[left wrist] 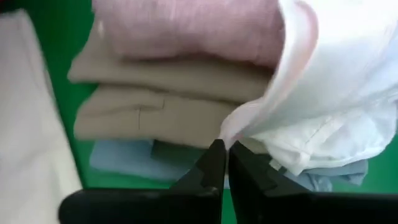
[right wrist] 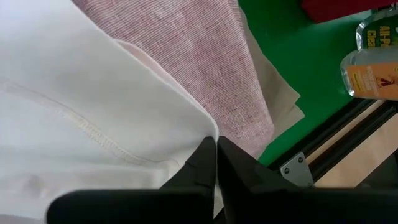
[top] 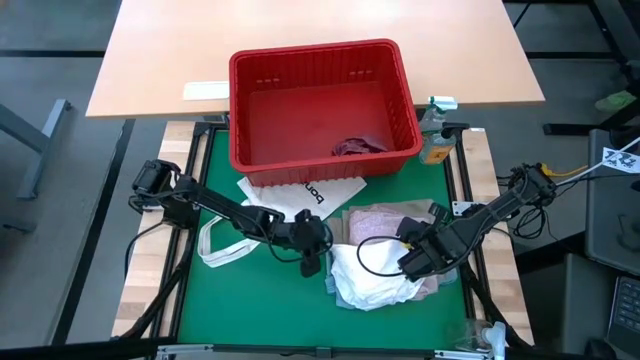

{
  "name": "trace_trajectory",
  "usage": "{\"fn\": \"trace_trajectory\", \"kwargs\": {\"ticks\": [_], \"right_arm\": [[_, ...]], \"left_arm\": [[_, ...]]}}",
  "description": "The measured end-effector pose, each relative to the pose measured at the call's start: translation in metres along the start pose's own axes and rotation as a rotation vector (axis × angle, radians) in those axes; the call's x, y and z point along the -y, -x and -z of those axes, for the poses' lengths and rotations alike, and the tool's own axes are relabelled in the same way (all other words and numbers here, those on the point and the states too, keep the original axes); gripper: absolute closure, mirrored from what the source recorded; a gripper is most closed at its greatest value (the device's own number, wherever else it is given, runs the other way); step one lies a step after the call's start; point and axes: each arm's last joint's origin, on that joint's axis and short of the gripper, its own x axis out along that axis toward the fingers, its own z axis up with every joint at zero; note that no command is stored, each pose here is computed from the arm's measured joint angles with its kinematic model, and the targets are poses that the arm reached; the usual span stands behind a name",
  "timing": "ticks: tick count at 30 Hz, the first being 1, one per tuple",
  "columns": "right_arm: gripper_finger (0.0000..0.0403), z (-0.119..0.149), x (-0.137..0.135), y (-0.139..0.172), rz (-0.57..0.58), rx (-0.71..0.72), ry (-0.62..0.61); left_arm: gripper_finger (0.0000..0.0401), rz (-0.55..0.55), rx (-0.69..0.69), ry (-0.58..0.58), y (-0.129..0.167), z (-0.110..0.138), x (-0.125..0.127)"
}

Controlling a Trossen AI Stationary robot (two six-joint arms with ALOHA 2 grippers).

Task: Fold laundry
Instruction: Fold the white underwear

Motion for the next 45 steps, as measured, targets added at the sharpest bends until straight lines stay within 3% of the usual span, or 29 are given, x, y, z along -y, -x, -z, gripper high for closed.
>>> {"fn": "trace_trajectory", "kwargs": {"ticks": [9, 19, 28, 39, 45], "right_arm": [[0.0391, 0.0, -0.001, 0.0, -0.01, -0.012, -0.011], [0.0391, 0.0, 0.0, 0.0, -0.008, -0.016, 0.035], [0.0388, 0.0, 0.0, 0.0, -0.004, -0.008, 0.03], [0.0292, 0.0, 0.0, 0.0, 0.009, 0.015, 0.033], [0.028, 0.002, 0.006, 0.006, -0.038, -0.004, 0.026]], "left_arm": [[0.0396, -0.138, -0.186, 0.133, 0.001, 0.017, -0.016], [0.0356, -0.16, -0.149, 0.153, 0.0, 0.013, -0.02], [0.029, -0.158, -0.149, 0.149, 0.0, 0.014, -0.018], [0.0245, -0.154, -0.155, 0.096, 0.0, 0.014, -0.018], [0.0243, -0.153, -0.155, 0.095, 0.0, 0.014, -0.018]]}}
